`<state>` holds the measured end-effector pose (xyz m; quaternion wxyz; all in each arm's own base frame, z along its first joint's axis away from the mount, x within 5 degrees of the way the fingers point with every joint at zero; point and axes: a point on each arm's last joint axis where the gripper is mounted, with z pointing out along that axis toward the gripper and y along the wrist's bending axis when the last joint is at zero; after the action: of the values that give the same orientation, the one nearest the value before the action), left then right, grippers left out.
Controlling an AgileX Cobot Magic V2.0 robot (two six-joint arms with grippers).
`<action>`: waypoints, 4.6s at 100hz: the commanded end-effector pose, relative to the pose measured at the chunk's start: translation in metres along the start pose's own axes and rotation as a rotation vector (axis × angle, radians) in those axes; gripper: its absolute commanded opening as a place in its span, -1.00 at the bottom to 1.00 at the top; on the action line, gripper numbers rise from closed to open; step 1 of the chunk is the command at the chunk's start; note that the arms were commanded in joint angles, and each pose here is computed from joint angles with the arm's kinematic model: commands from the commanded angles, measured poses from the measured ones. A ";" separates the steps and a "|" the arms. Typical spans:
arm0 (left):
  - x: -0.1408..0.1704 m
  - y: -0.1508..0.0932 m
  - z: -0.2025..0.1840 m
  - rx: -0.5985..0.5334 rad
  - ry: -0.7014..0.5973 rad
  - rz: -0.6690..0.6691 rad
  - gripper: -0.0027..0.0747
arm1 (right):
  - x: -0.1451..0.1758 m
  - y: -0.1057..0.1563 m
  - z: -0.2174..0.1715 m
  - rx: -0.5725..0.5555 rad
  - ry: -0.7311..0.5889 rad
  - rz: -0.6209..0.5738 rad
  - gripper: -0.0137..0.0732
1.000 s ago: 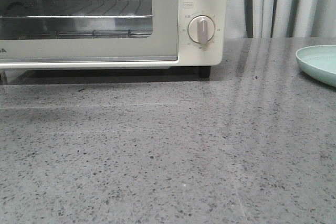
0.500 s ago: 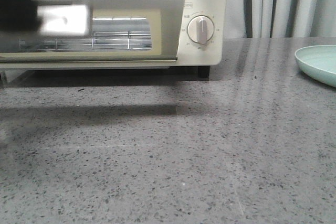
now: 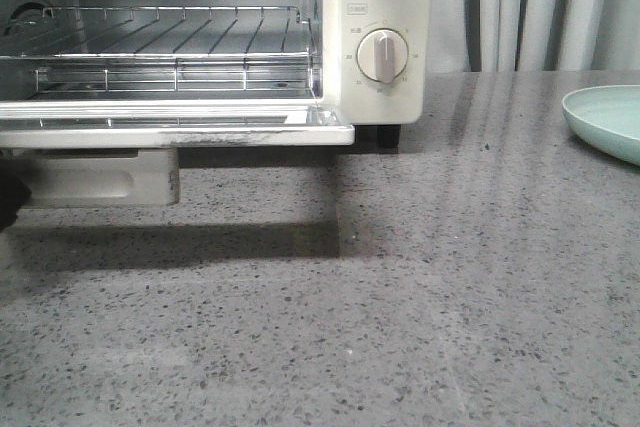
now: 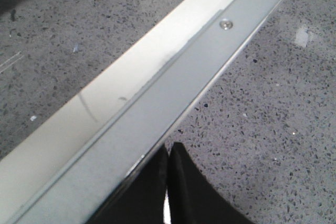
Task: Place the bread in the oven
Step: 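Pull the oven door handle down with the left gripper to open, then lower the right gripper over the bread roll on the plate and grasp it, then carry the bread roll with the right gripper into the oven onto the rack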
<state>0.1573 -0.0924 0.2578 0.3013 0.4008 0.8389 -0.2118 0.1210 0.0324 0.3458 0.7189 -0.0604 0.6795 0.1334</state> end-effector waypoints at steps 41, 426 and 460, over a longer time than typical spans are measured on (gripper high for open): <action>-0.003 0.006 -0.006 -0.067 0.022 -0.006 -0.99 | -0.016 0.006 0.001 -0.059 -0.078 -0.018 -0.84; 0.013 -0.110 -0.170 -0.245 -0.881 0.211 -0.99 | -0.007 0.200 0.187 -0.514 0.607 -0.449 -0.86; 0.013 -0.110 -0.171 -0.252 -0.884 0.211 -0.99 | 0.012 0.206 0.207 -0.494 0.531 -0.596 -0.86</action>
<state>0.0060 -0.0495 0.3715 0.6735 0.3423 0.6186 -0.2160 0.2668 0.2887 0.3335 0.4172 -0.4571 0.7841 0.0475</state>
